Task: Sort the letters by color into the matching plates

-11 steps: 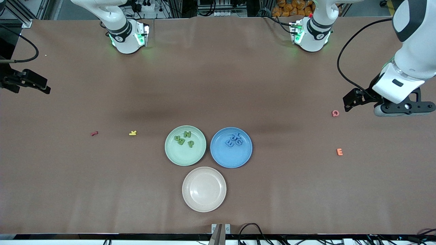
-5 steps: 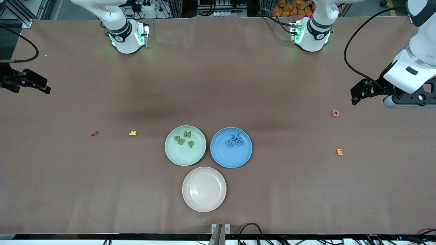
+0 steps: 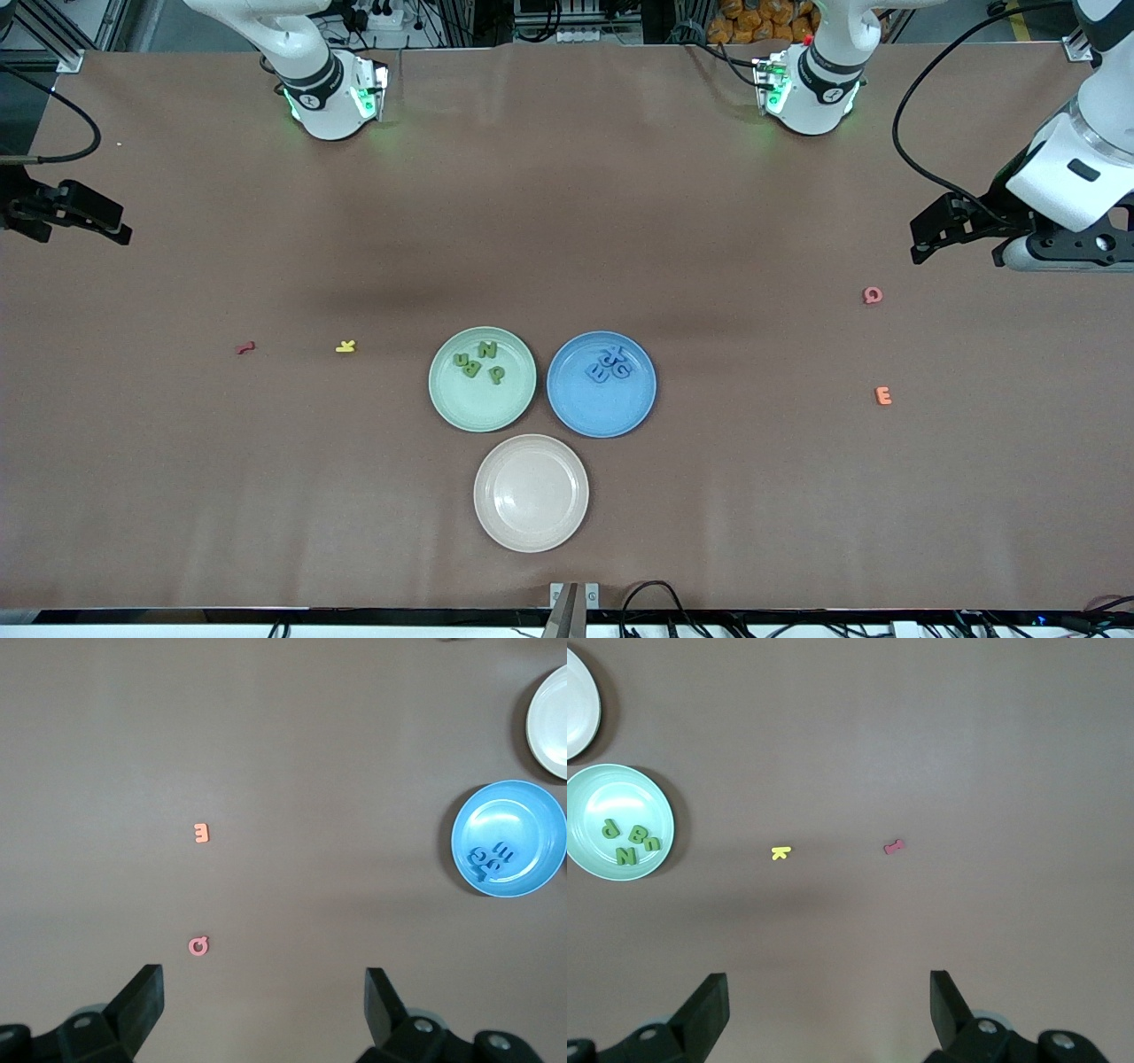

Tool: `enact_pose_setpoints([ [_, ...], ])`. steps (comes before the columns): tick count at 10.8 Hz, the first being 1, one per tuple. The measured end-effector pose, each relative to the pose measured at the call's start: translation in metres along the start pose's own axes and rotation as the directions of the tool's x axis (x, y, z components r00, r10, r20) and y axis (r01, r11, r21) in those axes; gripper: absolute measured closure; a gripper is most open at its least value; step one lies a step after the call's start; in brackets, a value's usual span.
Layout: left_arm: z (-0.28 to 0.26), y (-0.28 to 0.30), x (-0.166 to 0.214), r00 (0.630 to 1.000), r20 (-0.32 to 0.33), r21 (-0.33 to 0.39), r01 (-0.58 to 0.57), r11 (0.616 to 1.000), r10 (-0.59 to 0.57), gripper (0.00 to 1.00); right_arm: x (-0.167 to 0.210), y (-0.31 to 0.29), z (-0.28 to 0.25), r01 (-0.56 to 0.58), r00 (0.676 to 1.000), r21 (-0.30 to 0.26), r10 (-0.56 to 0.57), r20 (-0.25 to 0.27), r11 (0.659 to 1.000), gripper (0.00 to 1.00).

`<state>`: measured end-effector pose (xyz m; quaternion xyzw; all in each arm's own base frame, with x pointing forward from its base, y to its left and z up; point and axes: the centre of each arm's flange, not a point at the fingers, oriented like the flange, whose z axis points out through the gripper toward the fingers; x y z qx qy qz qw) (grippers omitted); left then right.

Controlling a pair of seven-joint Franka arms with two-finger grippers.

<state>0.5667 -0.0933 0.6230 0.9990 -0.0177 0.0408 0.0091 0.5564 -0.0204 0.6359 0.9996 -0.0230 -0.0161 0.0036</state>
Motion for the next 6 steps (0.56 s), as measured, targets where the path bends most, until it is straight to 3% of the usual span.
enact_pose_setpoints([
  [6, 0.0001, -0.0068, 0.0006, 1.0, 0.002, 0.001, -0.006, 1.0, 0.006, 0.0, 0.0, -0.0003, 0.0, 0.001, 1.0, 0.0, -0.001, 0.0, 1.0, 0.0],
])
